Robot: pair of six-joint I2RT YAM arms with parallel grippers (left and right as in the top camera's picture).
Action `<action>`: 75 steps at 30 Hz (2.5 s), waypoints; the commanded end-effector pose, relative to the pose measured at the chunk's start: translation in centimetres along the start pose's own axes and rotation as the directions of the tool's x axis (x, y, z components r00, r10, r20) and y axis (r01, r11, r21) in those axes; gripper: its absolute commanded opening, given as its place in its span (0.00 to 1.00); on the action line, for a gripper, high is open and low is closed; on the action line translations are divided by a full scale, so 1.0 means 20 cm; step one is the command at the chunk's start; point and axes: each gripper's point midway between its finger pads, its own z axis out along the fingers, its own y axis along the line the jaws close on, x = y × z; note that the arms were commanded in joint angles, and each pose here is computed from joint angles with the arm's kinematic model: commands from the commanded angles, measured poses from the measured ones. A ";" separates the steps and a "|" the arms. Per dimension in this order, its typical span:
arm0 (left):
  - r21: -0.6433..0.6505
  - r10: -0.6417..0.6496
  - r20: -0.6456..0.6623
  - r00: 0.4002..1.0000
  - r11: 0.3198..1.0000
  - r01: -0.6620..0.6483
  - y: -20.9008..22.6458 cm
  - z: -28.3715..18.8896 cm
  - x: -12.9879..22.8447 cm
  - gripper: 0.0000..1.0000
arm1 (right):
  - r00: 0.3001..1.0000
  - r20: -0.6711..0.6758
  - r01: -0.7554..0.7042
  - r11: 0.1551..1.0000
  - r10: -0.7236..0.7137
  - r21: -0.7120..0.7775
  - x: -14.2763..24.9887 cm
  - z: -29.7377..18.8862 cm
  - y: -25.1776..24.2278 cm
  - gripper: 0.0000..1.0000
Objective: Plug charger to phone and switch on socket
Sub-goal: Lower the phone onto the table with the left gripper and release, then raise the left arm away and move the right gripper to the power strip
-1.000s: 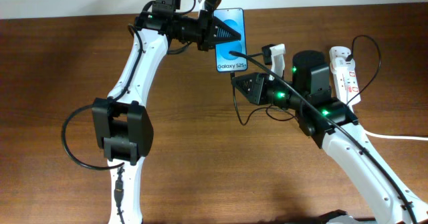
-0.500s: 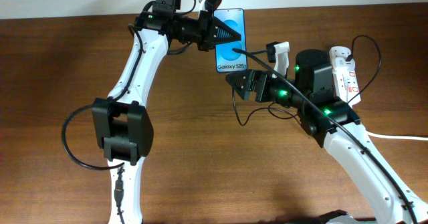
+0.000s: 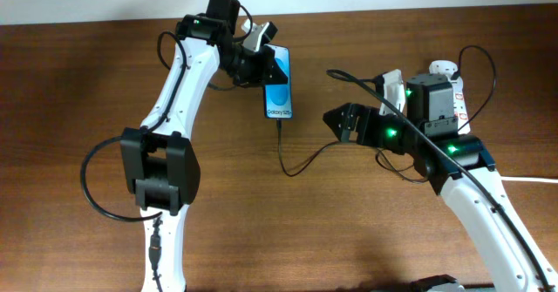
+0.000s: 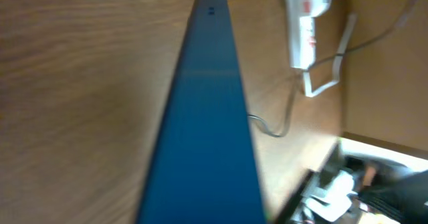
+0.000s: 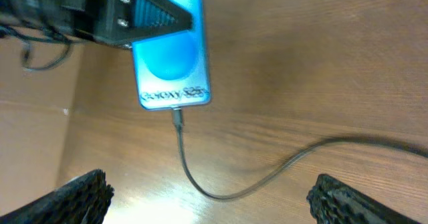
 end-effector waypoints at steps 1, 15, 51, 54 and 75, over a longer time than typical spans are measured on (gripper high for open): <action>-0.071 0.013 -0.023 1.000 0.997 -0.014 0.12 0.05 0.04 0.00 | 0.999 0.022 0.035 0.998 -0.036 0.059 -0.02 -0.03 -0.04 0.98; -0.122 -0.029 -0.048 0.998 0.992 0.023 0.34 0.21 0.10 0.00 | 1.000 -0.021 0.008 0.996 -0.006 0.087 0.02 0.00 -0.09 0.98; -0.489 -0.126 -0.120 0.985 0.871 0.052 0.83 0.30 0.24 0.80 | 0.999 -0.025 0.032 0.995 -0.030 0.092 0.02 0.00 -0.09 0.98; -0.516 -0.125 -0.117 0.985 0.855 0.047 0.86 0.28 0.24 0.81 | 0.999 -0.026 0.040 0.995 -0.038 0.092 0.02 0.00 -0.09 0.98; -0.720 0.264 0.252 0.931 0.694 -0.002 -0.02 -1.10 0.00 0.99 | 0.928 0.353 -0.303 0.790 0.118 0.532 -0.36 -1.19 -0.62 0.99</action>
